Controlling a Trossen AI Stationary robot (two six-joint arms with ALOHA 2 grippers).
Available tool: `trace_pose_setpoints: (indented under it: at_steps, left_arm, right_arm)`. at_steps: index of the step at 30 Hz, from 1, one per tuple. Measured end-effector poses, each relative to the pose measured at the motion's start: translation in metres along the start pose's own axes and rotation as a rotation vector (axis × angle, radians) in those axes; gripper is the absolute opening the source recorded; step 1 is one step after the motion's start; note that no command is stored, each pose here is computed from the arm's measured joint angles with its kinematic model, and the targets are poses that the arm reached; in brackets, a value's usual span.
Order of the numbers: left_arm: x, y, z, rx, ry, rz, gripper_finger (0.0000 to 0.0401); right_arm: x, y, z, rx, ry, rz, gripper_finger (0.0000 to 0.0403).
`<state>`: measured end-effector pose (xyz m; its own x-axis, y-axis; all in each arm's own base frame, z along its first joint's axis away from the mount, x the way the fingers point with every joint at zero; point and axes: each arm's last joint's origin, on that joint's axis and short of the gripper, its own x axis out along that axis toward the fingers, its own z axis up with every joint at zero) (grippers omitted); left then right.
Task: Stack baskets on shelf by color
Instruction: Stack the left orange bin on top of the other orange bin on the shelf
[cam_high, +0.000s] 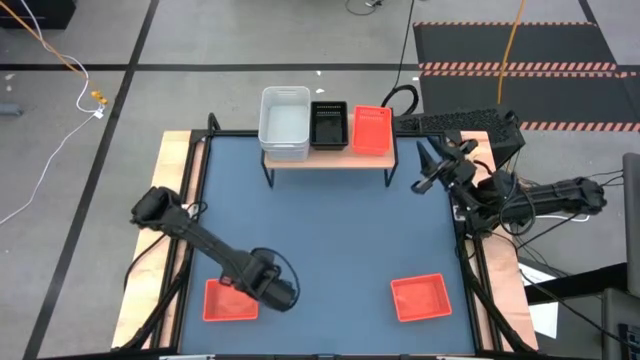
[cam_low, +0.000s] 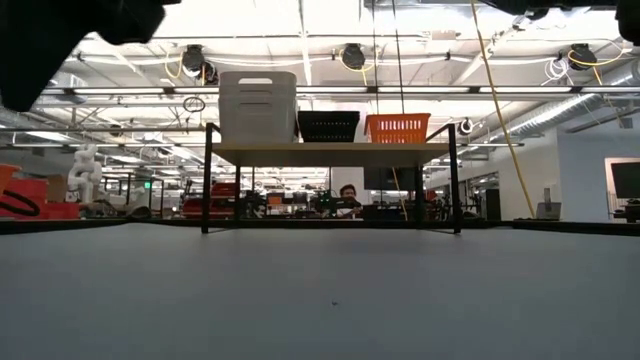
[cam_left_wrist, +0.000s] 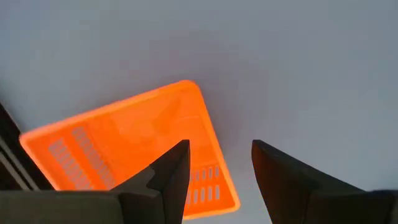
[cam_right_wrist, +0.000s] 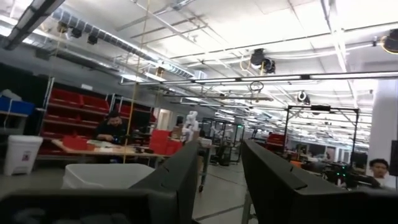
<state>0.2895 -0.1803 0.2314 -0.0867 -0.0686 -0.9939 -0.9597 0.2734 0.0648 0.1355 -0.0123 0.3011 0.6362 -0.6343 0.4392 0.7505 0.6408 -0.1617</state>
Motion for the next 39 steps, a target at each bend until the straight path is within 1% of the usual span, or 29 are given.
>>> trace_pose_setpoints:
  at_steps: [2, 6, 8, 10, 13, 16, 19, 22, 27, 29, 32, 34, 35, 39]
  left_arm:
    - [0.000, 0.001, -0.003, -0.057, -0.009, -0.004, 0.0175]
    - [0.004, 0.002, -0.006, -0.103, -0.065, -0.031, 0.0175]
    - [0.014, 0.000, -0.008, -0.115, -0.045, -0.058, 0.0175]
    - [0.026, -0.001, -0.010, -0.121, 0.004, -0.076, 0.0175]
    - [0.038, 0.002, -0.010, -0.149, 0.060, -0.054, 0.0175]
    - [0.043, 0.004, -0.009, -0.152, 0.074, -0.029, 0.0175]
    - [0.044, 0.005, -0.009, -0.108, 0.086, -0.020, 0.0166]
    - [0.043, 0.004, -0.008, -0.053, 0.093, -0.024, 0.0128]
    - [0.043, 0.003, -0.004, 0.039, 0.098, -0.034, 0.0024]
    - [0.043, 0.002, -0.005, 0.066, 0.101, -0.043, 0.0014]
    - [0.041, -0.005, -0.003, 0.147, 0.173, -0.102, 0.0027]
    - [0.035, -0.014, -0.002, 0.227, 0.223, -0.180, 0.0035]
    - [0.031, -0.021, -0.004, 0.281, 0.235, -0.250, 0.0036]
    - [0.009, -0.048, -0.013, 0.526, 0.226, -0.588, 0.0032]
  right_arm:
    - [0.001, -0.001, 0.000, 0.012, -0.001, -0.006, 0.0118]
    - [0.002, -0.001, 0.000, 0.034, -0.040, 0.041, 0.0118]
    - [0.002, 0.000, 0.000, 0.053, -0.060, 0.069, 0.0118]
    - [0.002, 0.000, 0.000, 0.055, -0.071, 0.087, 0.0118]
    - [0.002, 0.001, 0.000, 0.051, -0.075, 0.102, 0.0118]
    - [0.002, 0.001, 0.000, 0.051, -0.077, 0.105, 0.0118]
    - [0.002, 0.001, 0.000, 0.050, -0.077, 0.105, 0.0118]
    - [0.002, 0.001, 0.000, 0.051, -0.077, 0.105, 0.0118]
    - [0.002, 0.001, 0.000, 0.051, -0.076, 0.106, 0.0118]
    - [0.002, 0.002, 0.000, 0.047, -0.070, 0.110, 0.0118]
    - [0.002, 0.002, -0.001, 0.044, -0.068, 0.111, 0.0118]
    - [0.002, 0.002, -0.001, 0.044, -0.067, 0.112, 0.0118]
    - [0.002, 0.002, -0.001, 0.044, -0.067, 0.112, 0.0118]
    - [0.002, 0.002, -0.001, 0.043, -0.066, 0.112, 0.0118]
